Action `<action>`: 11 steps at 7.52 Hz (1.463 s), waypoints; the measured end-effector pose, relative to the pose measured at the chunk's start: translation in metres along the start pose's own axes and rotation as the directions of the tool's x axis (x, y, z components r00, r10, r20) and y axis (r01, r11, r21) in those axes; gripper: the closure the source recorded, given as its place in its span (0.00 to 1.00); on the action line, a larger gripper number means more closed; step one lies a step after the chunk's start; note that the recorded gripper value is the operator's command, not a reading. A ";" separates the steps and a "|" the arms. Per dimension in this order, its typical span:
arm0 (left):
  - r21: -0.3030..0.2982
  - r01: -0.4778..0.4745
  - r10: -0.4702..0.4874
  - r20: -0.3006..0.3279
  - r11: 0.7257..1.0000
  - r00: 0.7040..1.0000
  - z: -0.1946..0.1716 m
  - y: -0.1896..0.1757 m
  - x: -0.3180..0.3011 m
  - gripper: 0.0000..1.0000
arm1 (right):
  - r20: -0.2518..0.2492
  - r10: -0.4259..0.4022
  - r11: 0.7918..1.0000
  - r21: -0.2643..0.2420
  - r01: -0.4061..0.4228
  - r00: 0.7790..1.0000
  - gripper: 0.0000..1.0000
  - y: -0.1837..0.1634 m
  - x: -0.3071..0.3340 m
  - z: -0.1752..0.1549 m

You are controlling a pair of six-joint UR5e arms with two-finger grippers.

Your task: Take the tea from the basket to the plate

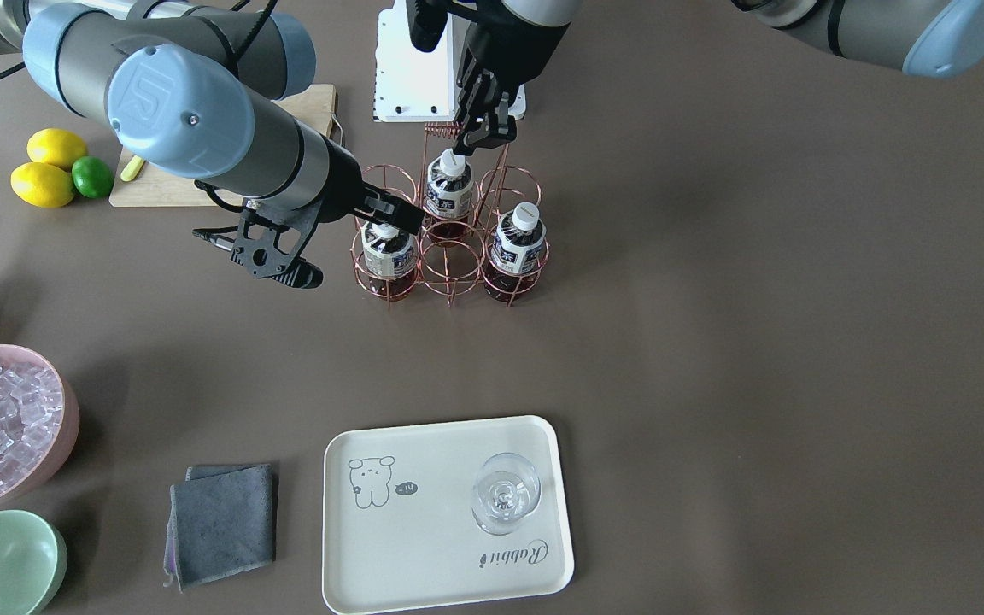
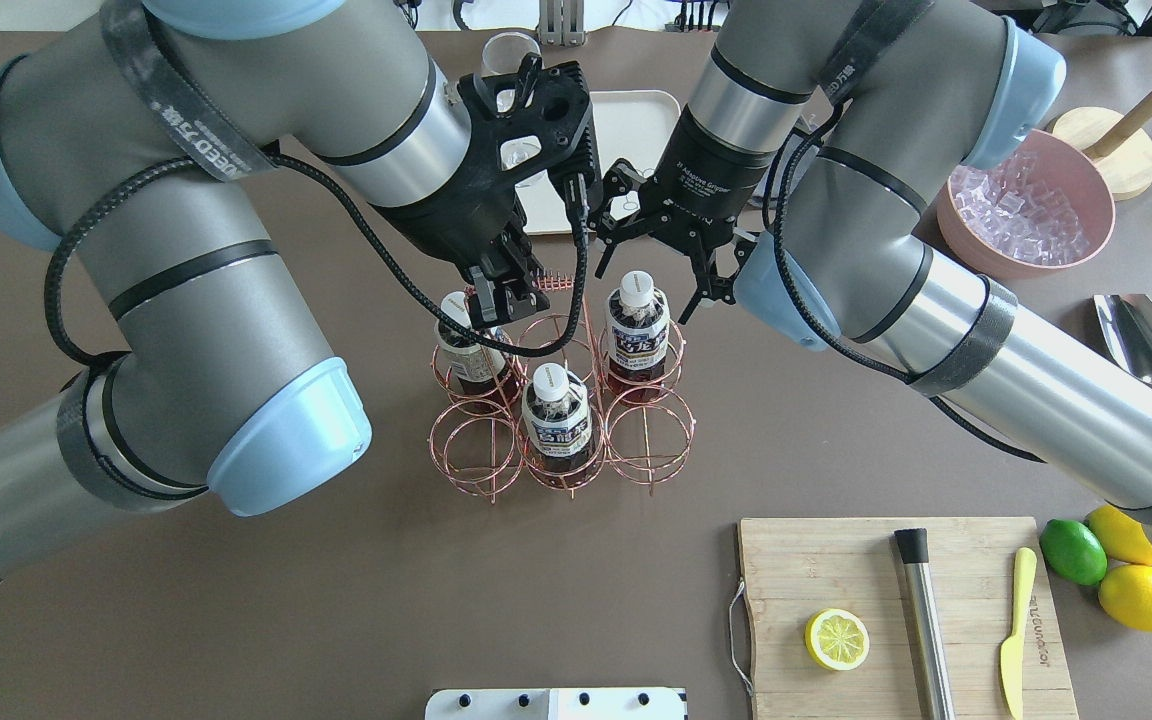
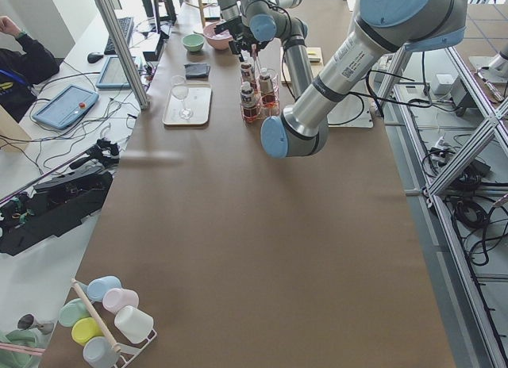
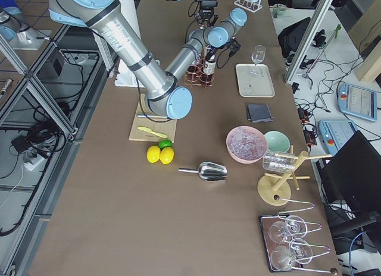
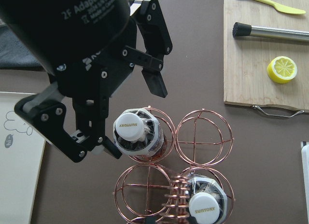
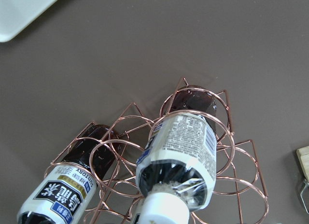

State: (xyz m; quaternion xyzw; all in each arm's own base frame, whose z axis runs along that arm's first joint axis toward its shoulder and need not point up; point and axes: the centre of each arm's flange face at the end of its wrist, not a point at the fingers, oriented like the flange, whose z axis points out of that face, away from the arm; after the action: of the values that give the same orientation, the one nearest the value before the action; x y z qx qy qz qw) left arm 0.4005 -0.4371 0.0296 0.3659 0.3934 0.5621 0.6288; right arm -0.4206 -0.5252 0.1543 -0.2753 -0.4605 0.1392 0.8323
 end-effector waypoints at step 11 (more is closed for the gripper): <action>0.005 -0.003 0.003 0.000 1.000 1.000 0.001 0.002 0.000 1.00 | 0.020 -0.031 0.999 0.022 0.030 0.999 1.00 -0.006 -0.004 0.003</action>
State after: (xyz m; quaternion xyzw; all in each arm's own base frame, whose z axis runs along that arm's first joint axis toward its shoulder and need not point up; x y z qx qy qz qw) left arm 0.4007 -0.4368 0.0314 0.3680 0.3943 0.5623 0.6269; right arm -0.4248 -0.5313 0.1568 -0.2580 -0.4715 0.1342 0.8325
